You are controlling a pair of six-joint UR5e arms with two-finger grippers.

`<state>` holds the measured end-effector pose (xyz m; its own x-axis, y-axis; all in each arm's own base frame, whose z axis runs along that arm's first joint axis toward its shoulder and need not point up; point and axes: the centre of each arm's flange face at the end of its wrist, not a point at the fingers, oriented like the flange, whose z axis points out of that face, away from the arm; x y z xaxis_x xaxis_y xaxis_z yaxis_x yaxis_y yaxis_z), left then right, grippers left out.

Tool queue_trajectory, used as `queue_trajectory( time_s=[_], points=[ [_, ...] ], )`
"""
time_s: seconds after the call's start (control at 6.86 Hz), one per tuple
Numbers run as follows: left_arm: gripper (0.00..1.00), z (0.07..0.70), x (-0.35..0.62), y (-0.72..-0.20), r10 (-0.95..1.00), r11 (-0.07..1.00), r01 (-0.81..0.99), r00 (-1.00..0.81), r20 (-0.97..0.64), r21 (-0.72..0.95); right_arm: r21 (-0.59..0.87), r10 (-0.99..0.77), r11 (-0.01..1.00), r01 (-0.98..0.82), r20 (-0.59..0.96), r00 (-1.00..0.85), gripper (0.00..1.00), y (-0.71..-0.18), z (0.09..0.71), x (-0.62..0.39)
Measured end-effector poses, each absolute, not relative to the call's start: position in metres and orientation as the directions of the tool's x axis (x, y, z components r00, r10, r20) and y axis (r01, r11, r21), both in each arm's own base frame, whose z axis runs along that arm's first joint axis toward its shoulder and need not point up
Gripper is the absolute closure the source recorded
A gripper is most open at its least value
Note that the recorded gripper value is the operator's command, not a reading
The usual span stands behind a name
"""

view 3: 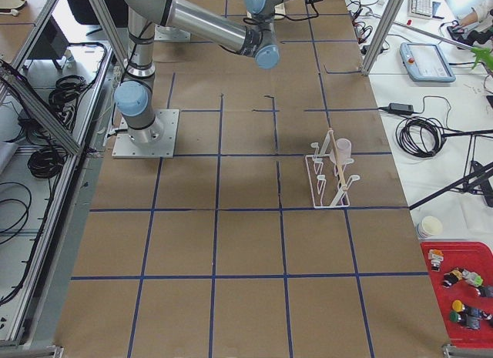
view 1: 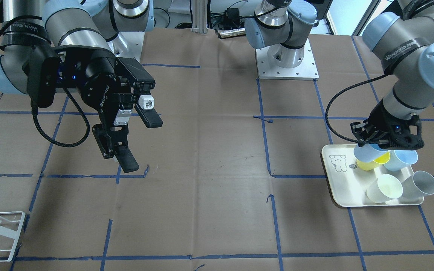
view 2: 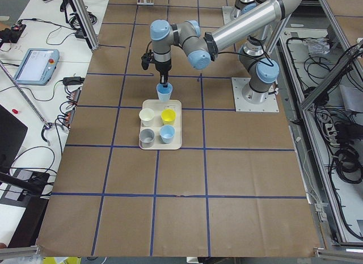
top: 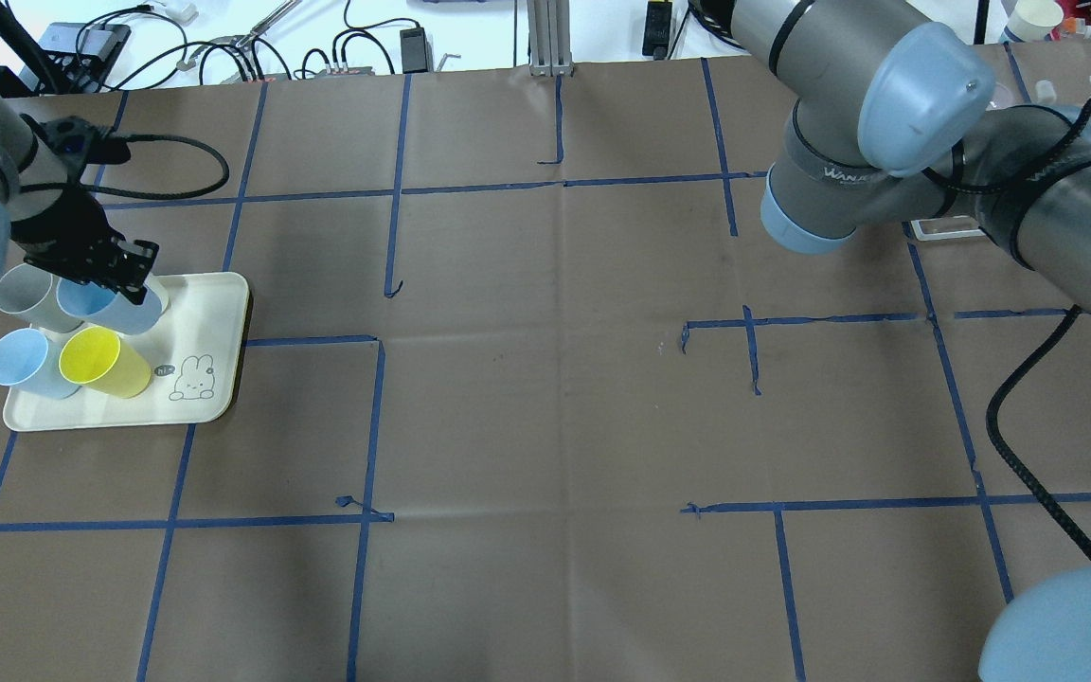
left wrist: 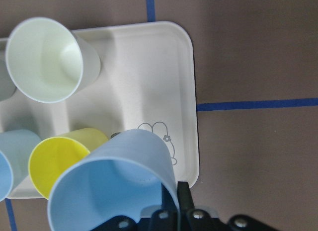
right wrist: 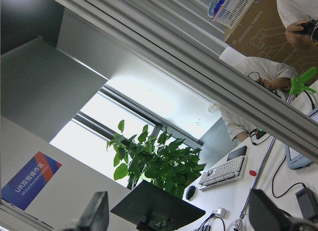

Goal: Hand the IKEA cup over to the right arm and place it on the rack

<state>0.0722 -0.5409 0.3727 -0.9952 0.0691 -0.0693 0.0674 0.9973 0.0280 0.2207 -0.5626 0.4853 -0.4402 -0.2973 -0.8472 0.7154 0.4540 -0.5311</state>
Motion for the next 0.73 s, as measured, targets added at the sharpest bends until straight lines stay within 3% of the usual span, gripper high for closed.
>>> queue_trajectory(
  time_s=[0.29,0.73],
  points=[
    [1.0,0.425,0.068,-0.56,0.11,0.993,0.11,-0.994,-0.003,-0.034,-0.507,-0.286,0.458,0.73,-0.862,-0.419,0.0,-0.562,0.485,0.22],
    [1.0,0.446,0.041,-0.571,0.253,0.953,0.204,-0.941,0.225,-0.223,-0.375,-0.247,0.421,0.826,-0.924,-0.293,0.0,-0.547,0.471,0.212]
  ],
)
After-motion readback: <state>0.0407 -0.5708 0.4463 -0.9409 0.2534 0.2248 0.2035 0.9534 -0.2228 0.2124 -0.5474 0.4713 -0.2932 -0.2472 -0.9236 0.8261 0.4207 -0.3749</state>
